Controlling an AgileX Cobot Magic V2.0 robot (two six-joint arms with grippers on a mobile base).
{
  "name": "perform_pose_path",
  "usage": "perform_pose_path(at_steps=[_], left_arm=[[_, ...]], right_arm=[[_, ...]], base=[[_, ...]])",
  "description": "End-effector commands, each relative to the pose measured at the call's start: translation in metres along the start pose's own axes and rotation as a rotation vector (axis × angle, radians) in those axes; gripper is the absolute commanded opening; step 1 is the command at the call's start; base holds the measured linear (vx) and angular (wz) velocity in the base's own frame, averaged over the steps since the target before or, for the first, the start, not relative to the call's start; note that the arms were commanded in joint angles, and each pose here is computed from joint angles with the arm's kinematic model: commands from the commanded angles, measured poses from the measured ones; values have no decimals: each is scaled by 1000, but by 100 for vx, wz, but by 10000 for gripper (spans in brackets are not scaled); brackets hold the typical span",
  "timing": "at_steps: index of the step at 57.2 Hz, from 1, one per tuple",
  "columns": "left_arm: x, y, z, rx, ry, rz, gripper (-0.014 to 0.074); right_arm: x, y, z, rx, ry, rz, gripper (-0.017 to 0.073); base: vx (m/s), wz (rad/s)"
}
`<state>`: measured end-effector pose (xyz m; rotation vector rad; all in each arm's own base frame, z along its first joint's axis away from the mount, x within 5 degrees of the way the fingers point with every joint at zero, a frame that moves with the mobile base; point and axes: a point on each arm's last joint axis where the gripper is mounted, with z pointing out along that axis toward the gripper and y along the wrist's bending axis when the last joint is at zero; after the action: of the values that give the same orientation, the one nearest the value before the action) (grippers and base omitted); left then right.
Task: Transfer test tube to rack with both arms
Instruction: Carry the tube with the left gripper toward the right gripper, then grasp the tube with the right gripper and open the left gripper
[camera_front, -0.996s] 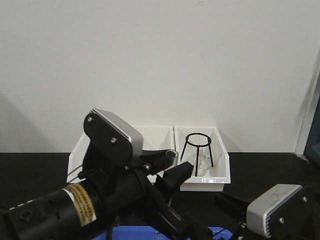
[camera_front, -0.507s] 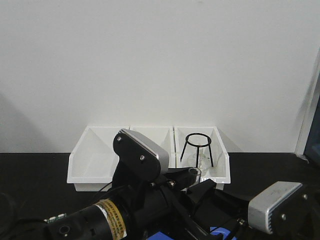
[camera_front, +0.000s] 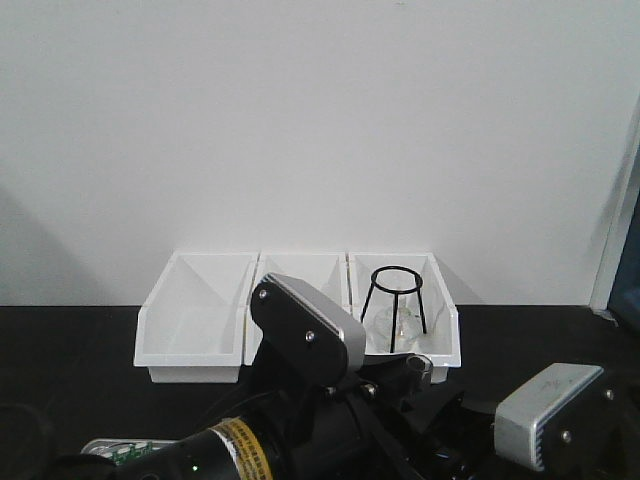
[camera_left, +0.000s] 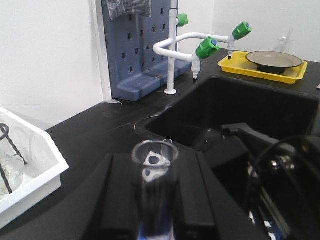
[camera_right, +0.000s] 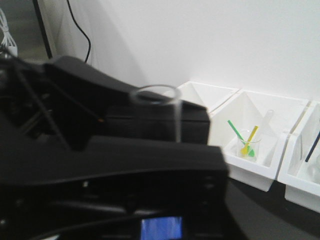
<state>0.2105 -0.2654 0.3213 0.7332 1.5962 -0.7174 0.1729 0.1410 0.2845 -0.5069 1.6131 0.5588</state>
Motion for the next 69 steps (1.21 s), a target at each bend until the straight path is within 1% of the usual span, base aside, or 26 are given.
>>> perform_pose_path(at_steps=[1, 5, 10, 16, 21, 30, 32, 33, 38, 42, 46, 47, 49, 51, 54, 55, 56, 59, 62, 65, 69], left_arm=[[-26, -7, -5, 28, -139, -3, -7], [-24, -8, -3, 33, -133, -3, -3], [-23, -8, -2, 33, -131, -1, 14], [-23, -8, -2, 33, -135, 1, 76], [-23, -8, -2, 33, -133, 1, 162], [-23, -8, -3, 32, -126, 2, 384], [-23, -8, -3, 31, -125, 2, 410], [-24, -8, -4, 32, -129, 2, 444], [-33, -9, -11, 34, -160, 2, 522], [-45, -9, -23, 34, -198, 4, 552], [-58, -10, -38, 33, -234, 20, 554], [-62, -10, -43, 31, -243, 31, 553], [-69, -10, -54, 27, -256, 55, 545], [-75, -10, -63, 22, -259, 77, 534], [-81, -10, -76, 13, -253, 115, 511], [-83, -10, -81, 8, -248, 136, 497], [-84, -10, -85, 6, -243, 143, 487], [-87, -10, -95, -4, -224, 187, 441], [-89, -9, -106, -15, -201, 227, 370], [-91, -7, -115, -28, -183, 243, 284], [-93, -4, -125, -43, -168, 243, 157]], right_arm=[[-23, 1, -1, -8, -142, -9, 73], [-23, 1, -1, -8, -142, -9, -15], [-23, 1, -1, -8, -141, -10, -13], [-23, 1, -1, -8, -138, -11, -11], [-22, 1, -1, -8, -136, -11, -11], [-22, 1, -1, -8, -136, -12, -11], [-22, 1, -1, -8, -136, -12, -11], [-22, 1, -1, -8, -136, -12, -11], [-22, 1, -1, -8, -136, -14, -11], [-22, 1, -1, -4, -136, -31, -11], [-24, 0, -2, 8, -143, -104, -11], [-24, 0, -3, 14, -145, -129, -11], [-26, -3, -4, 37, -153, -154, -10], [-28, -7, -6, 64, -159, -167, -10], [-30, -15, -9, 114, -168, -168, -8], [-32, -19, -12, 142, -176, -167, -8], [-33, -22, -13, 161, -180, -171, -8], [-36, -33, -20, 232, -192, -166, -8], [-40, -46, -29, 317, -201, -170, -8], [-44, -59, -38, 397, -208, -178, -8], [-46, -73, -51, 483, -197, -196, -8]], base=[[0, 0], [0, 0], [0, 0], [0, 0], [0, 0], [0, 0], [0, 0], [0, 0], [0, 0], [0, 0], [0, 0], [0, 0], [0, 0], [0, 0], [0, 0], [0, 0], [0, 0], [0, 0], [0, 0], [0, 0], [0, 0]])
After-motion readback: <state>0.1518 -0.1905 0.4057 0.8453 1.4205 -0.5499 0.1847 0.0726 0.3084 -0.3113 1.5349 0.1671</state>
